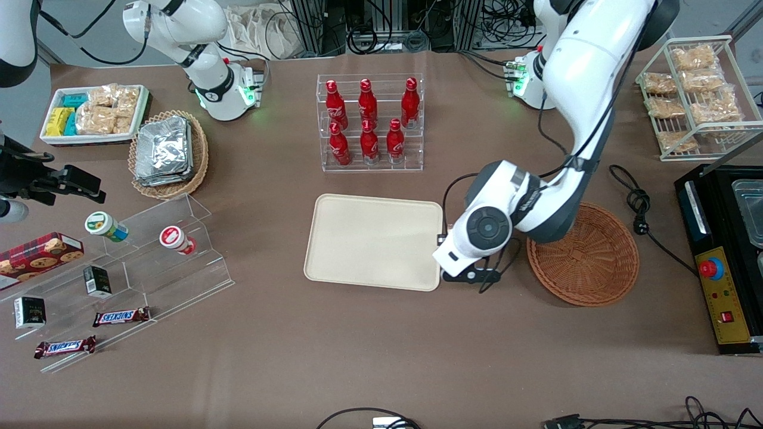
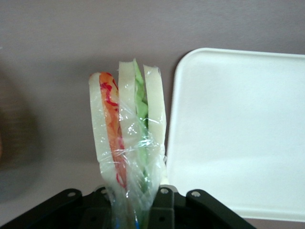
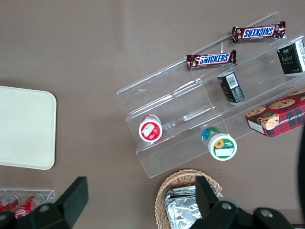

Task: Place sandwich from basket to tray
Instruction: 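Carry the held sandwich with the left gripper over the cream tray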

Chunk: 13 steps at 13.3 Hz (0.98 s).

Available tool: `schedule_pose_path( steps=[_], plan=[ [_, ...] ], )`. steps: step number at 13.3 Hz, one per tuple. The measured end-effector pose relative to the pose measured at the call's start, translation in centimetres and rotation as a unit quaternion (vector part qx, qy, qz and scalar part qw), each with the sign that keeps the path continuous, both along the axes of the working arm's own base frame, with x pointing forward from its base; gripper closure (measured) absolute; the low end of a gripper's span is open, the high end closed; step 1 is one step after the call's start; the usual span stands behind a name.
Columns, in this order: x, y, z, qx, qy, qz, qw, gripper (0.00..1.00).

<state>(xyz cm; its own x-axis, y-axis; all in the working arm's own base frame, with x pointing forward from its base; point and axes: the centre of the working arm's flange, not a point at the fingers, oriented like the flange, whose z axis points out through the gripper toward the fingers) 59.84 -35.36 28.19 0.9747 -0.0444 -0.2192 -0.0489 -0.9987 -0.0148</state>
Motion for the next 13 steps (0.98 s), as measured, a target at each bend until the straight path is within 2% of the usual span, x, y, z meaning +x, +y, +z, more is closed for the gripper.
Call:
schedule_pose_path(
  steps=[5,8,10,13],
  plan=[
    [-0.6,-3.4,-3.0,-0.024,-0.02,-0.016,0.9994,0.82],
    [-2.4,-6.4,-4.7,-0.031,-0.022,-0.037,0.9986,0.82],
    [-3.3,-7.5,-5.7,-0.029,-0.019,-0.034,0.9988,0.82],
    [-3.3,-7.2,-6.5,-0.023,-0.014,-0.021,0.9994,0.82]
  ],
)
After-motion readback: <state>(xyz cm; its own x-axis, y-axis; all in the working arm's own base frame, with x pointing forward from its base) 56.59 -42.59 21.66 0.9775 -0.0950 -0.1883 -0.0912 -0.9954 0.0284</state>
